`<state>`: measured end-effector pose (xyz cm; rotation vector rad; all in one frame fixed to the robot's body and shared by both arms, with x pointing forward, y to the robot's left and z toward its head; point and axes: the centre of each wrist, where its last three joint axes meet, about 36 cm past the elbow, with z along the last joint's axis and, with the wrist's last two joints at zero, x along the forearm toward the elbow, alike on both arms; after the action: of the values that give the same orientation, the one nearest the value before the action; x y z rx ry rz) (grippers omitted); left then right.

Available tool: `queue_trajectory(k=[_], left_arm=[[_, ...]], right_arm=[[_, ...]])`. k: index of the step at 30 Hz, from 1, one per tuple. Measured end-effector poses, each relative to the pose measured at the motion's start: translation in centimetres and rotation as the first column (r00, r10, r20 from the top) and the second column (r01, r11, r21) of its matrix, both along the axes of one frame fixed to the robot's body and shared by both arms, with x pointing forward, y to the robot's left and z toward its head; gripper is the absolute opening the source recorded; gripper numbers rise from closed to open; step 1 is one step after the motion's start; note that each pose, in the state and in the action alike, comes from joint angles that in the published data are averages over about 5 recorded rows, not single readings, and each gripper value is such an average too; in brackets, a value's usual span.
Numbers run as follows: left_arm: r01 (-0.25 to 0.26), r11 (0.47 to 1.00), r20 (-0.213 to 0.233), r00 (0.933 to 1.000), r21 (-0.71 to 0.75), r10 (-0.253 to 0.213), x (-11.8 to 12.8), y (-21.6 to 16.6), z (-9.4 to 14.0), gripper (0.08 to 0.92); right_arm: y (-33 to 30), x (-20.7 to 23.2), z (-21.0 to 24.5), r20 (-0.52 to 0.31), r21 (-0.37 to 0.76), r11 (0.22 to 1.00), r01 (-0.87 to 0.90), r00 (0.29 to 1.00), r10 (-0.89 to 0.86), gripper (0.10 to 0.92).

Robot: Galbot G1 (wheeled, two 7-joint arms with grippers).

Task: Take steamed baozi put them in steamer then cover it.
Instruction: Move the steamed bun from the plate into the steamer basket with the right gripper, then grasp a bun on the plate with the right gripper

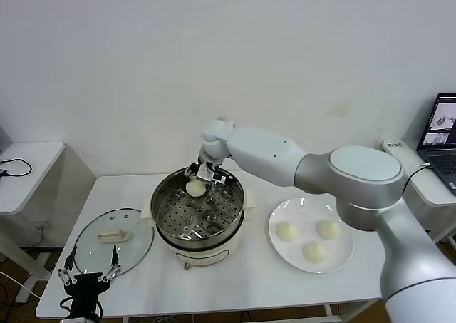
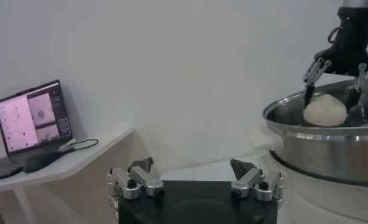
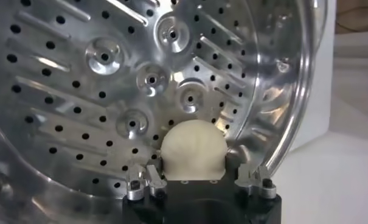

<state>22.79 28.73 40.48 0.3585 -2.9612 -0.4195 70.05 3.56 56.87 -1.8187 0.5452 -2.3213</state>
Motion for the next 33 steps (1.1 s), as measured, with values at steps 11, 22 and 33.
queue_trajectory(k=[11,22,33], left_arm=[[0.005,1.000,0.007,1.0000,-0.003,-0.005,0.0,-0.2,0.5,0.823],[0.031,0.999,0.021,0.9993,0.007,-0.031,0.3,-0.3,1.8,0.823],[0.051,0.998,0.039,0.9979,0.022,-0.052,1.1,0.2,2.9,0.823]], right_arm=[[-0.5,0.2,2.1,-0.005,0.015,0.999,0.031,1.000,-0.031,0.823],[-4.2,-2.2,8.6,-0.108,0.119,0.945,0.303,0.950,-0.291,0.823],[-15.7,-6.3,11.6,-0.217,0.136,0.782,0.608,0.789,-0.575,0.823]])
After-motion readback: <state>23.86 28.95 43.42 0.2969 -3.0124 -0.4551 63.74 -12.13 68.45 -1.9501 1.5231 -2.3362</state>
